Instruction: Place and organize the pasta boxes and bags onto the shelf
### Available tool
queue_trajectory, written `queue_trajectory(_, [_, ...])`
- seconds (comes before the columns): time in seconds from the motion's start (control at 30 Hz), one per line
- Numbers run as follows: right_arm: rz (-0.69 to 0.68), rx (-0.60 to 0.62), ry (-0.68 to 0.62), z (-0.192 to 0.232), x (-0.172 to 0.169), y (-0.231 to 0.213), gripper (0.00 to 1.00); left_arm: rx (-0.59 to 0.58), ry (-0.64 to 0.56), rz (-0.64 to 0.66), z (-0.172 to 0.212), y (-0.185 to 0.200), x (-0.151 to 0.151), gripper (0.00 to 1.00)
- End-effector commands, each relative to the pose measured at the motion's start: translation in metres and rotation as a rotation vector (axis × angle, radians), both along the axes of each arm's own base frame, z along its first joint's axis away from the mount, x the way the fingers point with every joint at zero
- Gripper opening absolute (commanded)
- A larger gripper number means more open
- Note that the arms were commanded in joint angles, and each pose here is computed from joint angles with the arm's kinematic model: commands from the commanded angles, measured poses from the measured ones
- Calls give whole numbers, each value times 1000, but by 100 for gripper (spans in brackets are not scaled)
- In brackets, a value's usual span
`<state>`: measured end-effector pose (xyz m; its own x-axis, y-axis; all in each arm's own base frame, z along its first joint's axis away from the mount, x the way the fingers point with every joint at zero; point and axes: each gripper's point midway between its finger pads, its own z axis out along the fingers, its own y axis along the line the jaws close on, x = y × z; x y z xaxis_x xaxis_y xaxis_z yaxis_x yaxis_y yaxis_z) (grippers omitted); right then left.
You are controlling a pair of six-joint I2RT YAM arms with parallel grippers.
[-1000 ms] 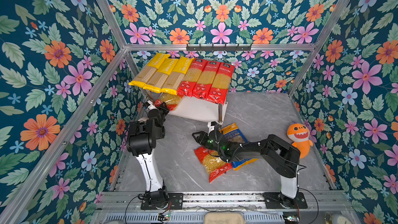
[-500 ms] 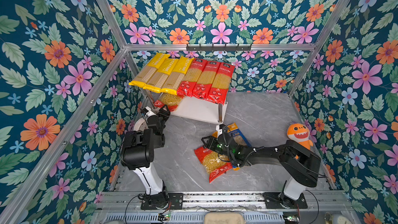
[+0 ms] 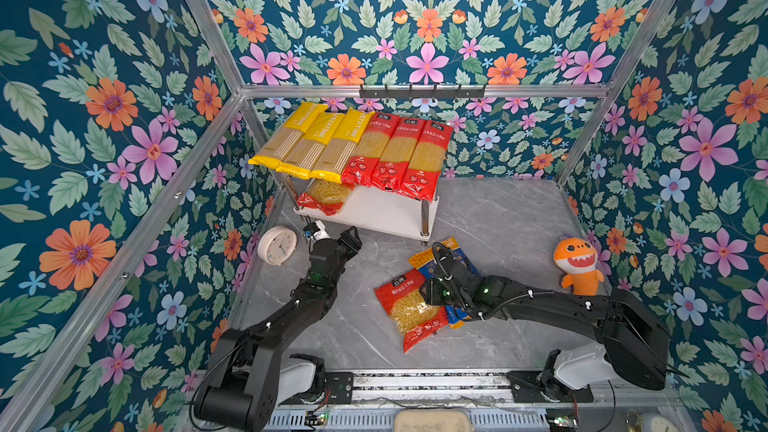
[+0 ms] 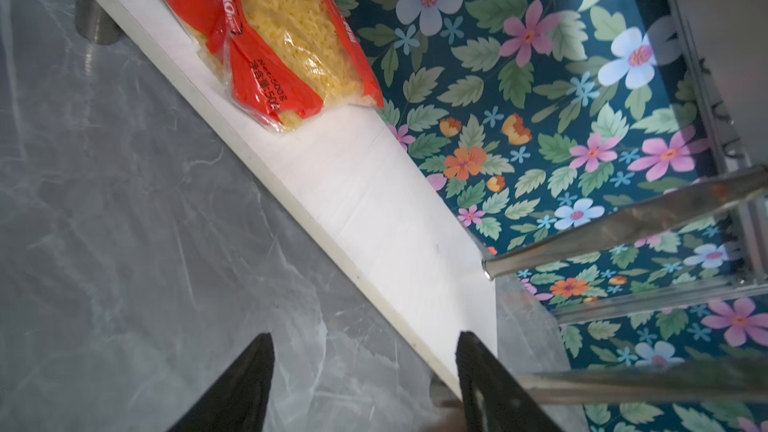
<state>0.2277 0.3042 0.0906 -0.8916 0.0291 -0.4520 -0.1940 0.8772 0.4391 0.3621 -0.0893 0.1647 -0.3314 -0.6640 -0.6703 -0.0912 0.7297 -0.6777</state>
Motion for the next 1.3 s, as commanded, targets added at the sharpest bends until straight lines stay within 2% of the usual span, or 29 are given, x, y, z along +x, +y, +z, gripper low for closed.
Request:
queue_trajectory(0.0, [38,-105,128,-28,-23,-15,55,172,142,-24,-29,4,-31,72])
queue_trajectory(0.1, [28,-85,157,-36,-26,-1,56,228,188,-69,-33,3,-57,72])
queue_trajectory(0.2, [52,-43,158,-33,-30,32,56,252,242,-125,-35,3,-78,71])
queue_trajectory(0.4, [121,164,211,-21,-37,115,56,242,366,-203,-47,1,-109,76])
queue_trajectory(0.47, [105,197,206,-15,-37,114,57,206,379,-240,-48,-4,-114,79])
queue_trajectory(0.6, [52,169,203,-12,-32,83,63,127,432,-253,-60,-3,-122,85])
queue_trajectory(0.7, [30,231,246,-20,-23,73,72,73,514,-179,-85,10,-131,86])
queue_trajectory(0.77, [34,285,255,-20,-19,80,75,87,557,-113,-99,22,-139,86])
queue_trajectory(0.8, [42,305,251,-20,-16,86,76,91,569,-89,-104,26,-143,85])
queue_trajectory(0.9, [62,339,243,-21,-9,103,76,17,552,-140,-107,12,-146,83])
queue_trajectory(1.1, [136,410,275,-26,-8,130,68,-85,533,-241,-118,-11,-150,74])
queue_trajectory(1.17, [154,430,272,-25,-9,133,63,-99,523,-255,-121,-14,-150,69])
queue_trajectory(1.27, [177,464,251,-20,-9,136,54,-120,487,-288,-117,-21,-145,57])
